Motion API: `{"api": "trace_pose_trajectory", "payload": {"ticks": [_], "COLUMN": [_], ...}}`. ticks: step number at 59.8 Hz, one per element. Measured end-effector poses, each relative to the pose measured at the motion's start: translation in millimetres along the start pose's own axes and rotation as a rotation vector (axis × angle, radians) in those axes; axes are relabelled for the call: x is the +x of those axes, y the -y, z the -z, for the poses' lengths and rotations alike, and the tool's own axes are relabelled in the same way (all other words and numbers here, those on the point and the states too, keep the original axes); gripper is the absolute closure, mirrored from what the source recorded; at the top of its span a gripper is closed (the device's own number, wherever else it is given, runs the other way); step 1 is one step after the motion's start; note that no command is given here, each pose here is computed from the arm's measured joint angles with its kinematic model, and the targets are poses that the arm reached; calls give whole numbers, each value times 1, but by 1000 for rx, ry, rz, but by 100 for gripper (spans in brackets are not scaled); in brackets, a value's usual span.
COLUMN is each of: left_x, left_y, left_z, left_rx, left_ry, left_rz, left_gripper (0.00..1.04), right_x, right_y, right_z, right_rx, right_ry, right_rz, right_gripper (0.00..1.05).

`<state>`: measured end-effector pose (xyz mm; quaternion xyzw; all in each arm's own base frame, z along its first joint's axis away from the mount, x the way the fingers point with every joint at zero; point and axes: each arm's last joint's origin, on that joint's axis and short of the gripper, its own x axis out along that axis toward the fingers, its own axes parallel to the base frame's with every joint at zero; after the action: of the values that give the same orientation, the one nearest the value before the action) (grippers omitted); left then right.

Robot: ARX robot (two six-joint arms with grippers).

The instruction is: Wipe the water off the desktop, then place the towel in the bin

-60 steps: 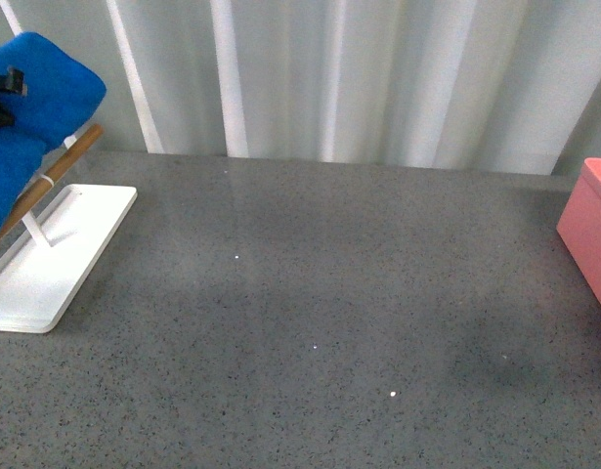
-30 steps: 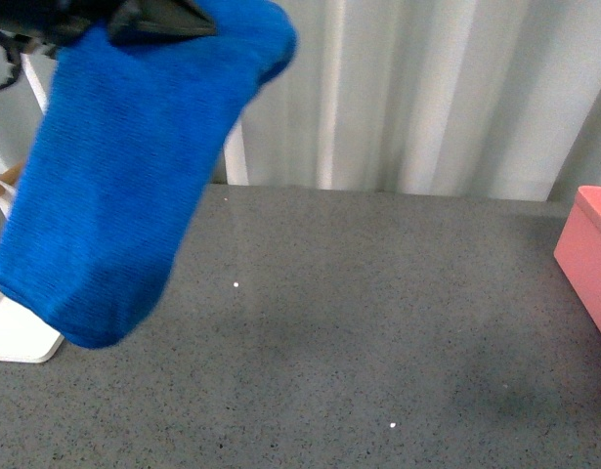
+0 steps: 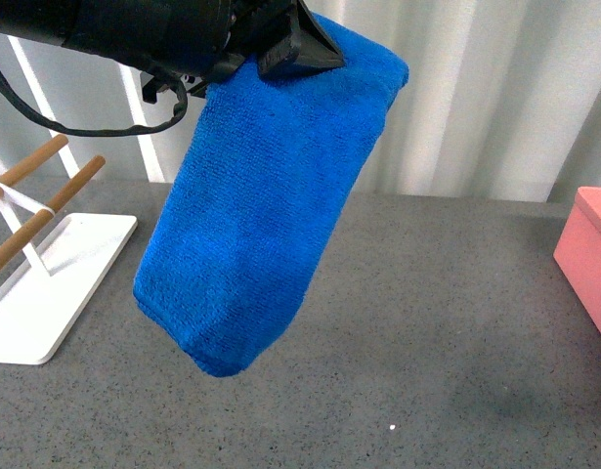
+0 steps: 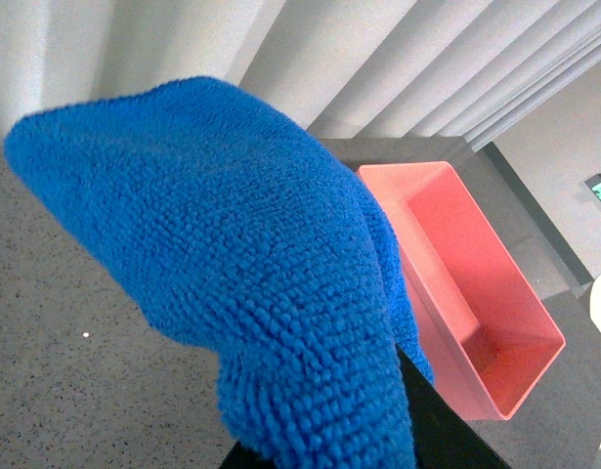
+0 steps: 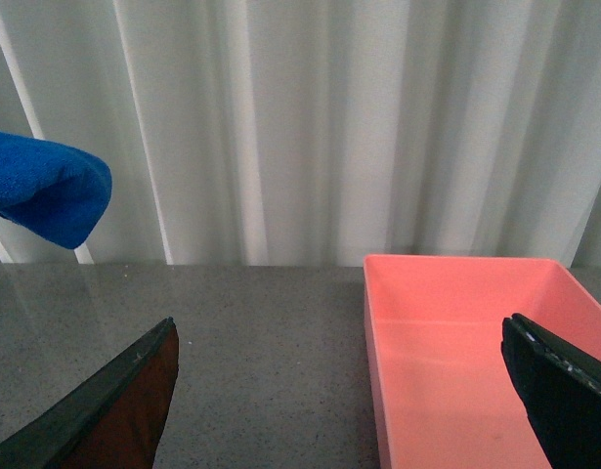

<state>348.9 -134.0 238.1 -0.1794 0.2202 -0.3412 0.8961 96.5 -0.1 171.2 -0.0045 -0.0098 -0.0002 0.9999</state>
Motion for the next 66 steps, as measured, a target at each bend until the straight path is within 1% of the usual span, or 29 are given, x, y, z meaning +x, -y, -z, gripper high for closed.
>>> {"api": "trace_pose_trajectory", "payload": {"ticks": [2, 4, 6, 8, 11, 16, 22, 28, 29, 36, 45, 51, 56, 66], "left_x": [0, 0, 0, 0, 0, 0, 0, 0, 0, 0, 0, 0, 0, 0], "left_y": [0, 0, 0, 0, 1, 0, 0, 0, 0, 0, 0, 0, 0, 0], "left_z": [0, 0, -1, -1, -1, -1, -1, -1, -1, -1, -1, -1, -1, -1], "left_rx": [0, 0, 0, 0, 1, 1, 1, 1, 1, 1, 1, 1, 1, 1], "left_ry": [0, 1, 2, 2, 1, 1, 2, 2, 2, 2, 2, 2, 2, 2], "left_rz": [0, 0, -1, -1, 2, 1, 1, 1, 1, 1, 1, 1, 1, 1], "left_gripper": [100, 100, 100, 100, 100, 100, 100, 100, 100, 100, 100, 100, 100, 100], "right_x": [0, 1, 4, 9, 20, 35, 58, 83, 87, 111, 138, 155, 169, 182], "right_y": [0, 0, 0, 0, -1, -4, -9, -21, -24, -43, -73, -97, -113, -131], "right_z": [1, 1, 1, 2, 2, -1, -4, -1, 1, 7, 15, 22, 23, 18], "right_rx": [8, 24, 52, 87, 107, 124, 123, 151, 155, 170, 152, 192, 227, 287], "right_ry": [-61, -175, -349, -486, -542, -533, -511, -505, -505, -482, -439, -427, -414, -376], "right_rz": [-25, -62, -93, -140, -190, -286, -372, -509, -536, -627, -729, -832, -880, -968], "right_gripper": [7, 7, 7, 7, 7, 7, 7, 7, 7, 7, 7, 7, 7, 7]}}
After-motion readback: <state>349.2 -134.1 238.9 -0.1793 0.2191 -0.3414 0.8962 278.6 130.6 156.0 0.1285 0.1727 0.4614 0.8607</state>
